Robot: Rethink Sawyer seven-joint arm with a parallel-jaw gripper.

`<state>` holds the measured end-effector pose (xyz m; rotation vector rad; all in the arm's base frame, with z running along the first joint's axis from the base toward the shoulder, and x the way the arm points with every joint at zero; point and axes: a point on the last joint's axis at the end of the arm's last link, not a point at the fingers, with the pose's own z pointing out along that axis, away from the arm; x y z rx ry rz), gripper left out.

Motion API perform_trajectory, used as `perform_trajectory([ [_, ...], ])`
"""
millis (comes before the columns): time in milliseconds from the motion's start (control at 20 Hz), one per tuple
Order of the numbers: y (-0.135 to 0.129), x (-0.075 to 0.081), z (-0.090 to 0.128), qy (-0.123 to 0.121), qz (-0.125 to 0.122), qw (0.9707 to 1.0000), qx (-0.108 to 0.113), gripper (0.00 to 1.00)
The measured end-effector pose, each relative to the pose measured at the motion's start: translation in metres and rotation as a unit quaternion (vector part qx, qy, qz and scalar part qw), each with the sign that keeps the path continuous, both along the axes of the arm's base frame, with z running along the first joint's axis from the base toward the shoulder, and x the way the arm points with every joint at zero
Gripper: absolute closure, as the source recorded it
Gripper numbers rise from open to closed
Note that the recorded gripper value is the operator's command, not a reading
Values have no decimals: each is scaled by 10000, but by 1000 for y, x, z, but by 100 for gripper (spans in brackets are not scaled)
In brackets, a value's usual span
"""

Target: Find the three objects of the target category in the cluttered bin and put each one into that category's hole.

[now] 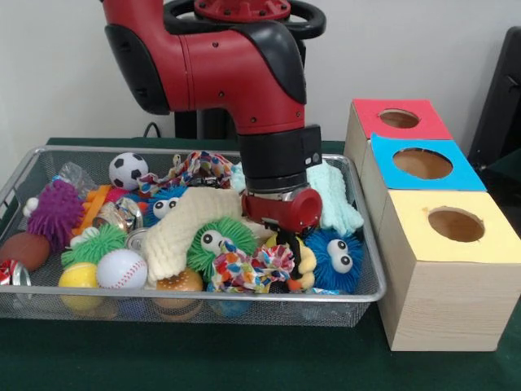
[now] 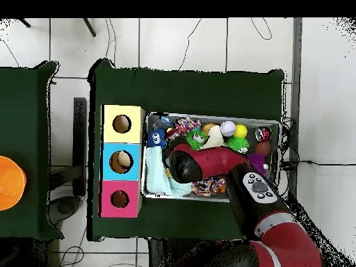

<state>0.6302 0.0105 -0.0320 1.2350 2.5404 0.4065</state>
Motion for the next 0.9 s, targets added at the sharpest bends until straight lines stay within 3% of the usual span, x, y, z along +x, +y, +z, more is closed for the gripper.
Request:
perform_trajectory([
  [400, 8, -1, 36, 298, 48, 9995, 87, 100],
  [900, 20, -29, 65, 675, 289, 9973, -29, 100],
])
